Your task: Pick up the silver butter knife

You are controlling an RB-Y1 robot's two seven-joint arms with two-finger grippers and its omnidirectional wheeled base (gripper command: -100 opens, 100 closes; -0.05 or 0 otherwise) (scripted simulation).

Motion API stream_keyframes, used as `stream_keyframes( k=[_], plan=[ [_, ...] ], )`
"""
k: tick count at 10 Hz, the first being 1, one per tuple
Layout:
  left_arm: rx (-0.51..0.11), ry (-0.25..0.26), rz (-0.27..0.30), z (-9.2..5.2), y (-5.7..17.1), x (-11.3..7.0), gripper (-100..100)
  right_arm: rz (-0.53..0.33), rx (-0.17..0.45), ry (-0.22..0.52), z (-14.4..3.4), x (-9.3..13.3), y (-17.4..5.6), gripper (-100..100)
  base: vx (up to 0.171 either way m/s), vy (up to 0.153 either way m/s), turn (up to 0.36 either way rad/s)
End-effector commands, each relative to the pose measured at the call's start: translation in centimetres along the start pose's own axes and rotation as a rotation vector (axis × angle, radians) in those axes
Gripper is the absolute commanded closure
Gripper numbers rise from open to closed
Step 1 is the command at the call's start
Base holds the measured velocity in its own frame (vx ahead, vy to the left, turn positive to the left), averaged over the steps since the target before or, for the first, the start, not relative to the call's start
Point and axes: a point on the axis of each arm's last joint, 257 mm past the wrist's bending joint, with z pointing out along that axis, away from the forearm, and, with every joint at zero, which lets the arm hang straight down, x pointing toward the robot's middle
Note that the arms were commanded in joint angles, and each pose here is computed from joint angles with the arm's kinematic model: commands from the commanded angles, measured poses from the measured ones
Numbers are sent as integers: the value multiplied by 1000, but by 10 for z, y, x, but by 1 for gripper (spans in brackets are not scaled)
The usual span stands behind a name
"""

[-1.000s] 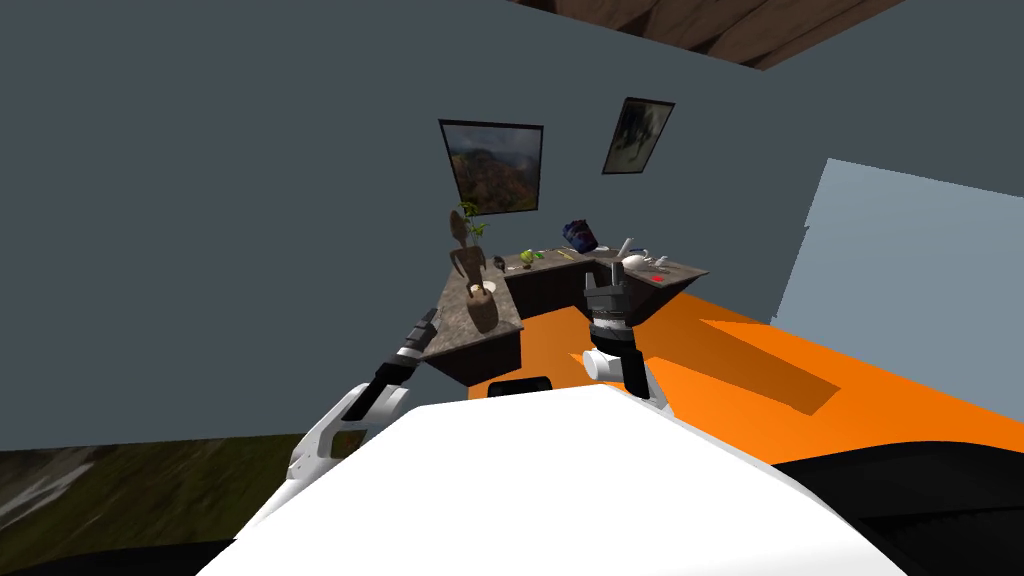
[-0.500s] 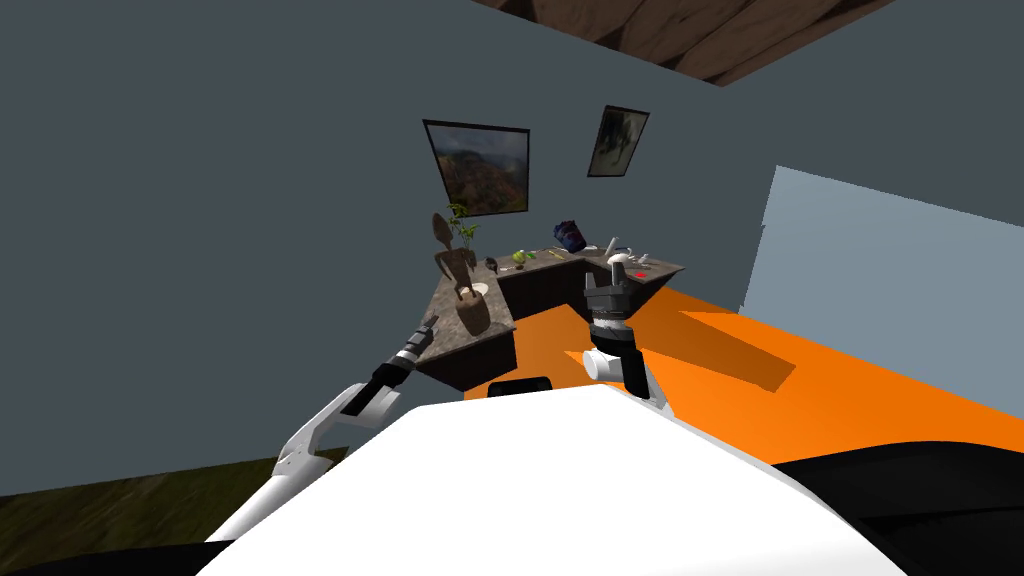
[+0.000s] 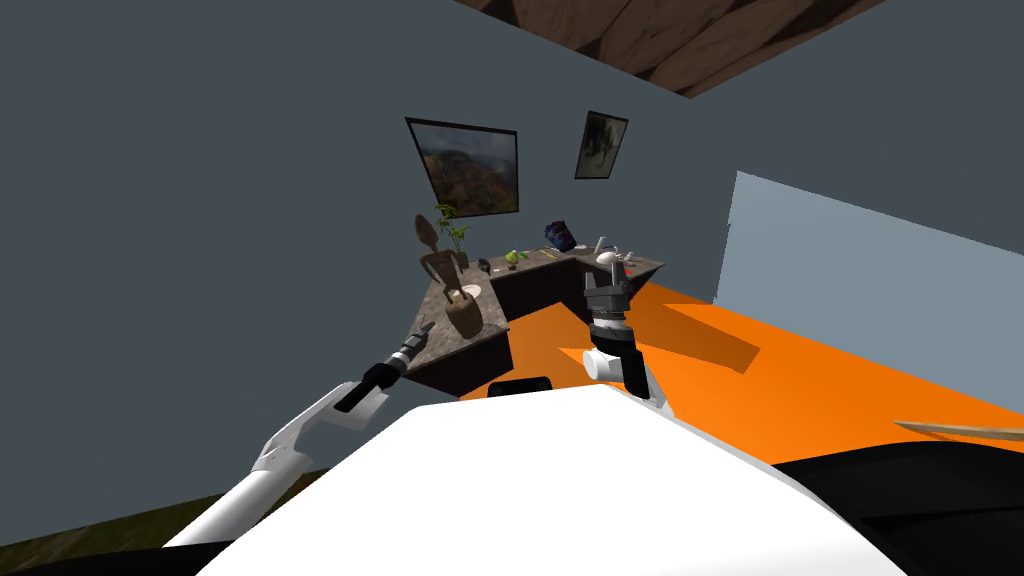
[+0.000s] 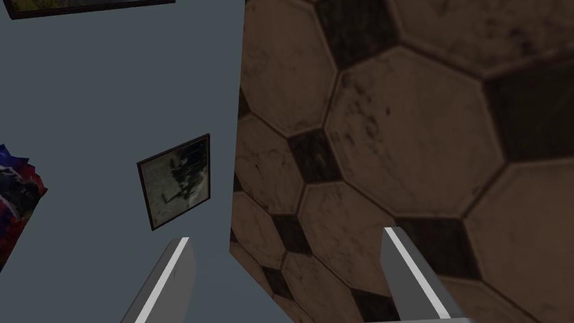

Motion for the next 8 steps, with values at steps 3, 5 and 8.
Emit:
stream_keyframes(
  k=[3,5,8],
  plan=[
    [-154,17,80,-6,53,-21,-100,0,0,0,0,0,0,0,-2,-16,-134],
    [-222,22,124,-11,75,-35,-100,0,0,0,0,0,0,0,-4,-6,-152],
    [-340,28,205,-22,109,-62,-100,0,0,0,0,0,0,0,-7,3,-195]
  ],
)
